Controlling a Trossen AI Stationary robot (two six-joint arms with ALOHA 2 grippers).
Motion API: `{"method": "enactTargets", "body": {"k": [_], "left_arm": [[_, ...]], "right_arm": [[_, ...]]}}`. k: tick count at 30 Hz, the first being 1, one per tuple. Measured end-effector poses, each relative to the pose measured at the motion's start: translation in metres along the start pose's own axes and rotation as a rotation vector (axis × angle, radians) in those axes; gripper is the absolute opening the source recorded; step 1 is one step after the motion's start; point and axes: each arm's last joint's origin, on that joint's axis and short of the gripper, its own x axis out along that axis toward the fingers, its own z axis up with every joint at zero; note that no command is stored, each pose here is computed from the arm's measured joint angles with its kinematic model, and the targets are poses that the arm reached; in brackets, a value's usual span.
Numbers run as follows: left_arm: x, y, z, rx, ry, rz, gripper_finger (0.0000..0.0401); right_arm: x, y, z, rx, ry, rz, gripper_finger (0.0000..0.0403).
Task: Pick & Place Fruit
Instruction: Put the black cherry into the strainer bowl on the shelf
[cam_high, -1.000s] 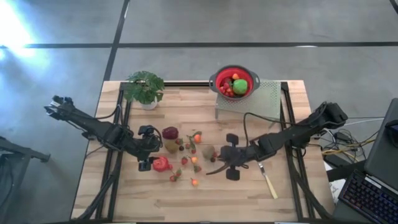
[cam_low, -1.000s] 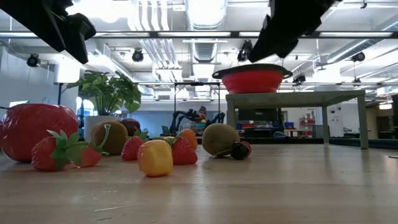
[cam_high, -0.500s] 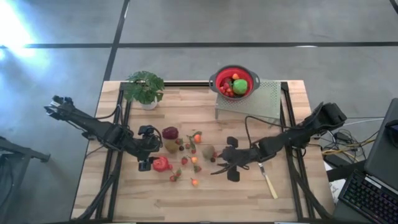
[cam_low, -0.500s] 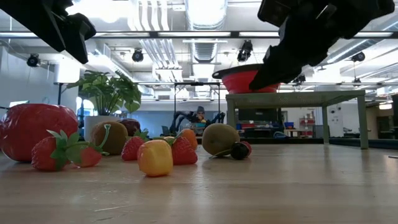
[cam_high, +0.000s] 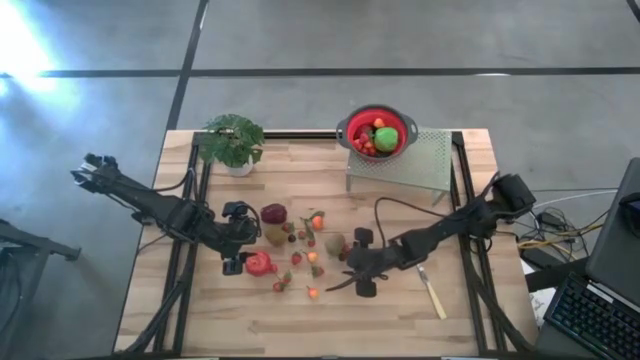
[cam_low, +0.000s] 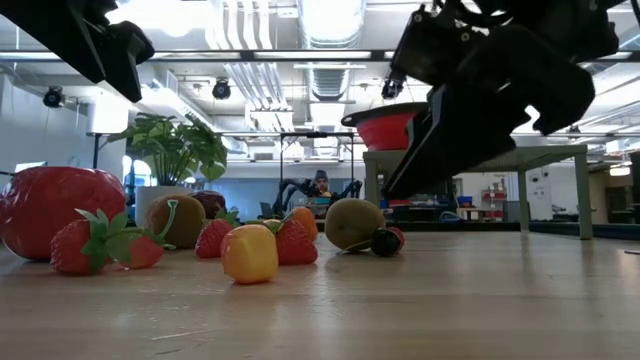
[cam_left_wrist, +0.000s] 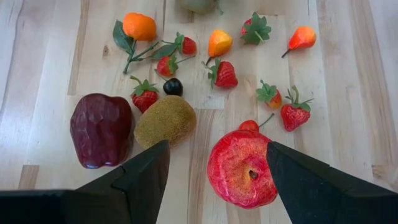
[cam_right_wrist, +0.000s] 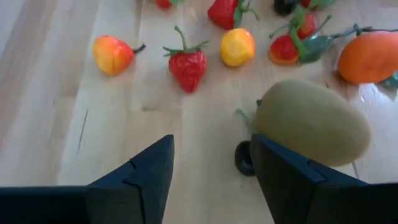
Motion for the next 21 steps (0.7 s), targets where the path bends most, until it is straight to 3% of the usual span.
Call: {"method": "enactTargets", "body": {"k": [7,21], "left_arm": [[0.0,0.0,0.0,0.0,0.0,0.0,0.0273],[0.0,0.0,0.0,0.0,0.0,0.0,0.0273]], "right_arm": [[0.01,-0.007,-0.003,0.013,0.021,-0.033,0.0215],[0.026,-0.014,-0.012,0.027,0.057,-0.061,0.0188]]}}
